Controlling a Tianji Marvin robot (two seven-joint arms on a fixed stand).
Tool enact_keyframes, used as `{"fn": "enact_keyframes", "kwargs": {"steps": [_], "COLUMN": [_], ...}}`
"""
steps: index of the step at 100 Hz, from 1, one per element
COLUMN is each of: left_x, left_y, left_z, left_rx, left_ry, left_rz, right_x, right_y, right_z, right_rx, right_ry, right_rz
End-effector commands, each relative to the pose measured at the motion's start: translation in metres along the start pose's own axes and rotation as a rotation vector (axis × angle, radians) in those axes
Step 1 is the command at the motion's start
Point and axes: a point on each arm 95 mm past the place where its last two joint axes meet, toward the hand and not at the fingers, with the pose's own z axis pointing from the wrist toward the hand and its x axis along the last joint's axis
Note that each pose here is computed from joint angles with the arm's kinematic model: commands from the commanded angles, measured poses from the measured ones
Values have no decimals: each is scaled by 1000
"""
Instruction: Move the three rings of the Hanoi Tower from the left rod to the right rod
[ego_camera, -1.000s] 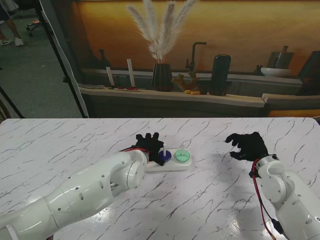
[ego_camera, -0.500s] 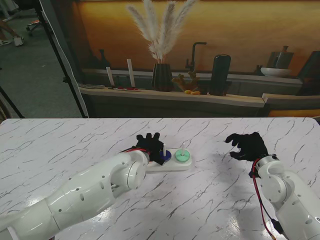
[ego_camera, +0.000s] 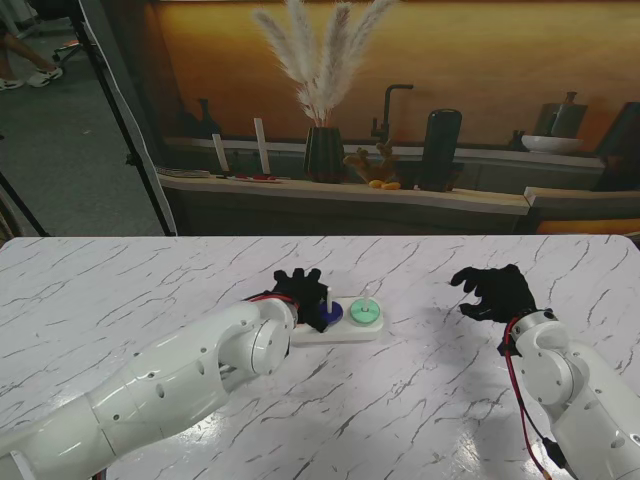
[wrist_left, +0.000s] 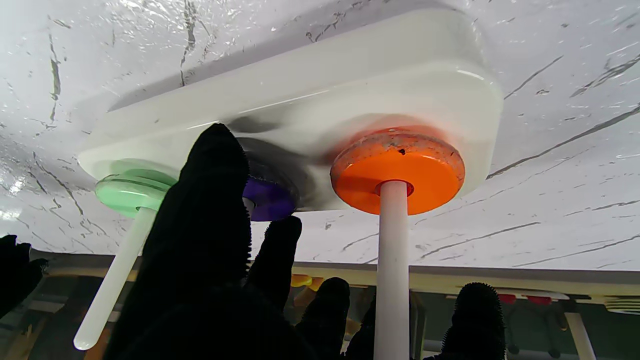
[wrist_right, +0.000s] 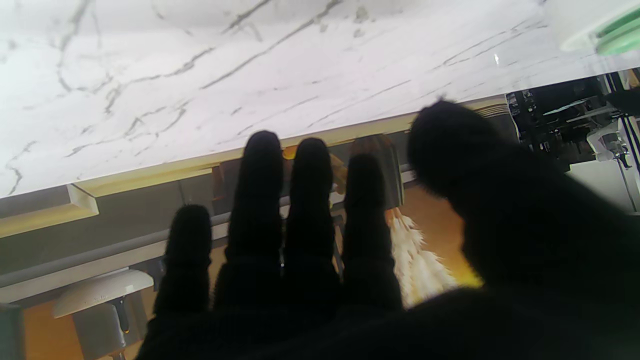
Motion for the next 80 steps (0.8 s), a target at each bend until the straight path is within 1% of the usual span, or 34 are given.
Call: {"fn": "enact_keyframes", "kwargs": {"steps": [1, 30, 44, 62, 80], "left_x": [0, 1, 2, 4, 4], "left_y": [29, 30, 32, 34, 35], "left_z": [1, 2, 2, 3, 4], "left_rx": [-80, -86, -87, -62, -47], "left_ry": [13, 9, 11, 9, 7], "left_rz": [0, 20, 45, 65, 59], "right_x": [3, 2, 2, 1, 1], "right_y": [-4, -4, -4, -4, -4], "right_z": [-2, -2, -3, -3, -3], "right_rx": [7, 7, 7, 6, 7], "right_ry": [3, 0, -2, -3, -5], "right_rz": [6, 7, 7, 8, 12]}}
